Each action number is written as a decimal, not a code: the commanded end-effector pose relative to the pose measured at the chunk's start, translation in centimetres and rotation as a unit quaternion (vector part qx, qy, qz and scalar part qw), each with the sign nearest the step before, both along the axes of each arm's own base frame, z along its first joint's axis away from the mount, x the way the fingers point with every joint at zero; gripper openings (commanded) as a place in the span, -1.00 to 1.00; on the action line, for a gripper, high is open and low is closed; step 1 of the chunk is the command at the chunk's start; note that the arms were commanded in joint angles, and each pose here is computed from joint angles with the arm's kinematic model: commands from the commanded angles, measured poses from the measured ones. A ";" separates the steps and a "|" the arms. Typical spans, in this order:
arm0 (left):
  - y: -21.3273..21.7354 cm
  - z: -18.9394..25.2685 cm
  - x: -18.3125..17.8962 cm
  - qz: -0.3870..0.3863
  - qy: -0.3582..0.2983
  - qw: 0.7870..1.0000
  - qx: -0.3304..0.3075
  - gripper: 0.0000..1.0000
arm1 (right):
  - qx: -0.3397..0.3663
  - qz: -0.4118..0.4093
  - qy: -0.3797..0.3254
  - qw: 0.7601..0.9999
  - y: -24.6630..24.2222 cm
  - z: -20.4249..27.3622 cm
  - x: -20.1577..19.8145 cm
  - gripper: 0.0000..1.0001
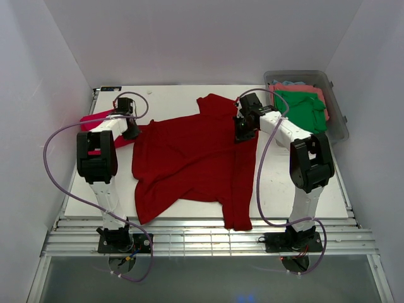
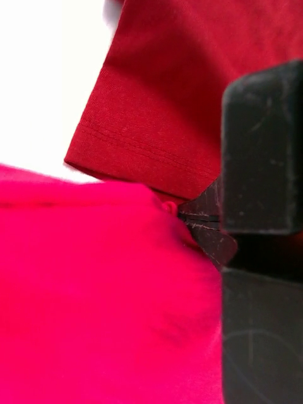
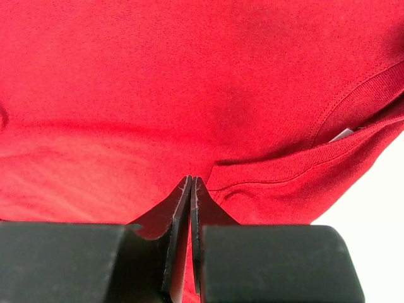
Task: Fold and stack the t-shirts
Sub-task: Flatten the tshirt out
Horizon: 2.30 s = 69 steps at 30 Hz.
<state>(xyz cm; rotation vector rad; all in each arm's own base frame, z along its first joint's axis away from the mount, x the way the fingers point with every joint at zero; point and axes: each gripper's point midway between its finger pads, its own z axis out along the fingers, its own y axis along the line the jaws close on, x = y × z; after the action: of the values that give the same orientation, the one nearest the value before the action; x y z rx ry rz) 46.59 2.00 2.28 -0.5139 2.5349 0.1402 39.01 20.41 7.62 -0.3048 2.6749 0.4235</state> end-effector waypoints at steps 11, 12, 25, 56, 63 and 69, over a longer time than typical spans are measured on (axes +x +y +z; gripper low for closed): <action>4.9 1.0 -3.0 0.066 0.021 0.998 -0.007 -1.00 | 0.013 0.009 -0.021 1.000 1.2 1.7 0.1 -0.85; 4.4 1.2 -2.7 0.058 0.016 0.998 -0.021 -1.00 | 0.010 0.011 -0.019 1.000 1.2 1.4 0.1 -0.84; 0.7 6.0 1.5 0.006 -0.056 0.998 -0.039 -1.00 | -0.035 -0.008 -0.048 0.998 0.5 0.2 6.1 -0.84; -3.4 -4.6 0.4 -0.003 0.088 0.993 -0.079 -1.00 | -0.135 -0.092 0.051 0.985 -7.8 -7.1 5.4 -0.85; -2.9 -6.4 1.0 0.004 0.106 0.991 -0.077 -1.00 | -0.127 -0.098 0.100 0.982 -8.5 -7.8 -0.2 -0.85; -2.9 -6.9 2.5 -0.012 0.101 0.991 -0.083 -1.00 | -0.117 -0.098 0.099 0.983 -8.7 -6.6 -2.2 -0.85</action>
<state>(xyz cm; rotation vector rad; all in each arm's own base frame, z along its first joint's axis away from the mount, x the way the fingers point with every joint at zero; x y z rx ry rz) 52.01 -1.18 2.06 -0.5603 2.5862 -0.0712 40.24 12.43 2.02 -0.0717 2.8033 0.1054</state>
